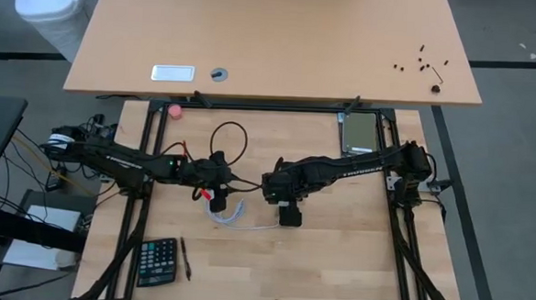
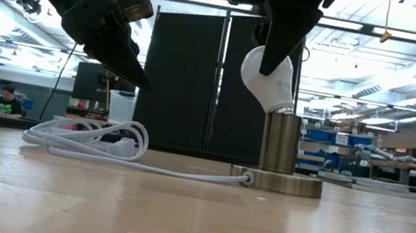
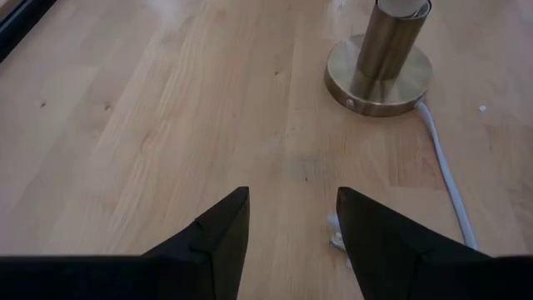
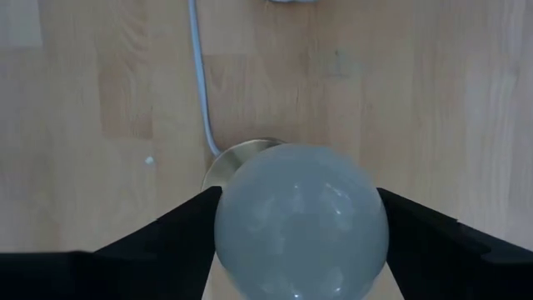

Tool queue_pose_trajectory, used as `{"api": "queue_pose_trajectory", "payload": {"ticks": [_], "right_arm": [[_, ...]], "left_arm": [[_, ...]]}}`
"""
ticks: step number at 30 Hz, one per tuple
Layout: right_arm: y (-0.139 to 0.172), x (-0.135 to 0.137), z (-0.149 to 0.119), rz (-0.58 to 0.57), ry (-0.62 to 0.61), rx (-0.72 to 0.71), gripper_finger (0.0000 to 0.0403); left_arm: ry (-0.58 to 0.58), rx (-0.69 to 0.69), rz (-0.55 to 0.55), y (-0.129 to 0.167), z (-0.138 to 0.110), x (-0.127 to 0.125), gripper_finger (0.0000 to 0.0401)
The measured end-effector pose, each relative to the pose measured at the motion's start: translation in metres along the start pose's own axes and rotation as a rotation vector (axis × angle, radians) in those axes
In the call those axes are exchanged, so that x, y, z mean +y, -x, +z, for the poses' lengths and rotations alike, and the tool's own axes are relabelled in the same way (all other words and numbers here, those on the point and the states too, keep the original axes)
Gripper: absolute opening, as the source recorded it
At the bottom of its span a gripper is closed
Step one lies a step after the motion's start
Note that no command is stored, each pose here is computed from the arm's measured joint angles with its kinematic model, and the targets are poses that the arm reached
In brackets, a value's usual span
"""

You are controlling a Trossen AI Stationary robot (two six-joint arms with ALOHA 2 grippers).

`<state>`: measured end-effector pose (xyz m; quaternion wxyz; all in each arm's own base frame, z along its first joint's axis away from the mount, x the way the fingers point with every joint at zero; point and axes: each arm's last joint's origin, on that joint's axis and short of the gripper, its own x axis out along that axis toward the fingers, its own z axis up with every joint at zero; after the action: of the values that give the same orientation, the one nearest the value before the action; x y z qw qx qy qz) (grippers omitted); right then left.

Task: Screw lightbulb
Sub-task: Insert the lightbulb into the lamp

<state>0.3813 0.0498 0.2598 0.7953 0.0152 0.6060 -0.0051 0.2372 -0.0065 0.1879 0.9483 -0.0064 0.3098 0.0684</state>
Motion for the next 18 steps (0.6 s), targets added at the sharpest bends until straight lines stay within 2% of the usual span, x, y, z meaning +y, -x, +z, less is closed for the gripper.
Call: {"api": "queue_pose_trajectory", "payload": {"ticks": [6, 18], "right_arm": [[0.013, 0.003, 0.001, -0.024, -0.017, -0.02, 0.0305], [0.021, 0.033, -0.003, -0.151, 0.011, -0.077, 0.0302]], "left_arm": [[-0.001, 0.009, 0.001, 0.0, -0.001, 0.0, 0.0188], [0.002, 0.009, -0.012, 0.0, -0.001, 0.0, 0.0188]]}}
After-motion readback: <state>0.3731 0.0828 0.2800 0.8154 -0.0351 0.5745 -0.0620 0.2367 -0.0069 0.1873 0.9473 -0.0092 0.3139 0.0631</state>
